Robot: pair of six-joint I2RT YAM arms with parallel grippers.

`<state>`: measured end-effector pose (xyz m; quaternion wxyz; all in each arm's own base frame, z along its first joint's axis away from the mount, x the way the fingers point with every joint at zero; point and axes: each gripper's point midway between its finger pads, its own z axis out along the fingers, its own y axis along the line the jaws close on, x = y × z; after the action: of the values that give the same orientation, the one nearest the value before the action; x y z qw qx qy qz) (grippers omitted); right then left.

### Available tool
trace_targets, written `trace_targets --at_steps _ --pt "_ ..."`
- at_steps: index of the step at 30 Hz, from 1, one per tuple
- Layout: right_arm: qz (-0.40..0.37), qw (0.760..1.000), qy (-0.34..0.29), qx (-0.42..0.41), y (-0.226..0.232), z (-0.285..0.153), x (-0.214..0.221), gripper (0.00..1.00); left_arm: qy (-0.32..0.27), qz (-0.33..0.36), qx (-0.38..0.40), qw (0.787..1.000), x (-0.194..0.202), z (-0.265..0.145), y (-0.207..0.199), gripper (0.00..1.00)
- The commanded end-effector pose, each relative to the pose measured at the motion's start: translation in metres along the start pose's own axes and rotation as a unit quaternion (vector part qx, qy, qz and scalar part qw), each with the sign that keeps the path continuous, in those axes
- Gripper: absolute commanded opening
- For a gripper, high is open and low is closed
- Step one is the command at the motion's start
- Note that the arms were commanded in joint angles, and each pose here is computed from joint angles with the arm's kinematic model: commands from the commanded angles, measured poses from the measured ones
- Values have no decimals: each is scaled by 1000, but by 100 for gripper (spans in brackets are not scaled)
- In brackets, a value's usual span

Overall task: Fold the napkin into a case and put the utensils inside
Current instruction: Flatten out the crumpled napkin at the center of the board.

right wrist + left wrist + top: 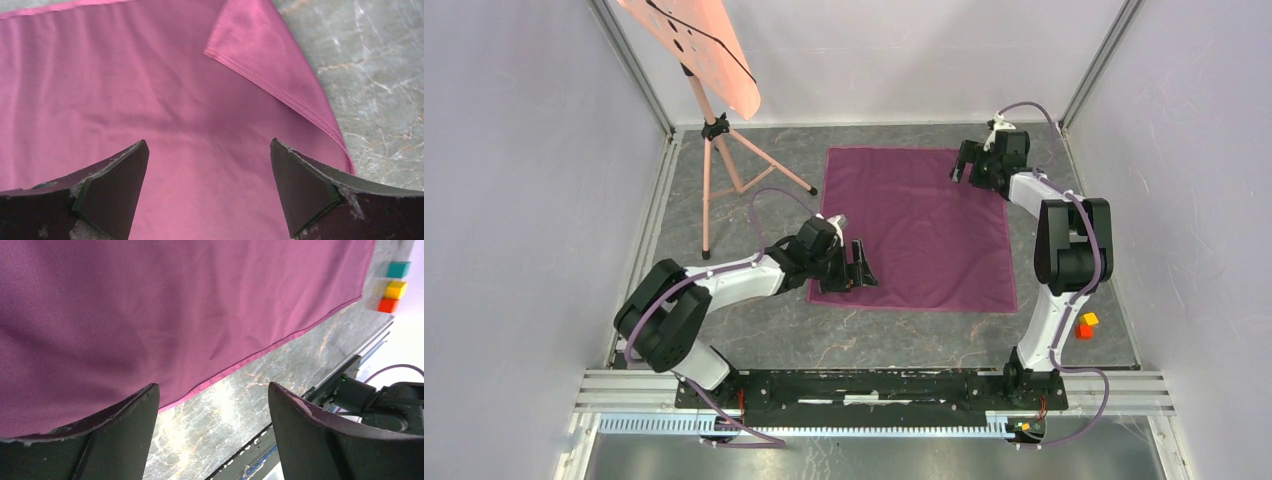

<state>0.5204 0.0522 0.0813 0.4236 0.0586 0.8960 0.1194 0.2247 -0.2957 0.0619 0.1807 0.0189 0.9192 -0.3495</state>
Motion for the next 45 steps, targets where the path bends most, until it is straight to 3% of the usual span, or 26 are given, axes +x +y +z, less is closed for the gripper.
trace_targets --at_steps 1,13,19,25,33,38,43,45 --pt "4 1000 -18 -9 -12 8 0 98 7 40 -14 999 -3 9 5 86" --pt "31 999 -21 14 -52 32 9 98 12 36 -29 999 -4 19 13 86" --pt "47 997 -43 32 -65 43 -4 98 22 15 -81 996 10 26 43 87" --pt "100 989 -96 57 -91 48 -24 98 25 4 -112 993 25 25 67 87" --pt "192 957 -217 18 -136 49 -76 98 16 25 -95 995 17 18 55 87" --pt "157 974 -162 27 -127 25 -79 98 1 40 -47 998 1 3 21 87" --pt "90 987 -31 130 -104 -37 -24 98 -35 48 -22 998 -16 -29 -6 88" --pt "70 989 -1 130 -79 -63 7 98 -56 50 -22 997 -19 -45 -9 89"
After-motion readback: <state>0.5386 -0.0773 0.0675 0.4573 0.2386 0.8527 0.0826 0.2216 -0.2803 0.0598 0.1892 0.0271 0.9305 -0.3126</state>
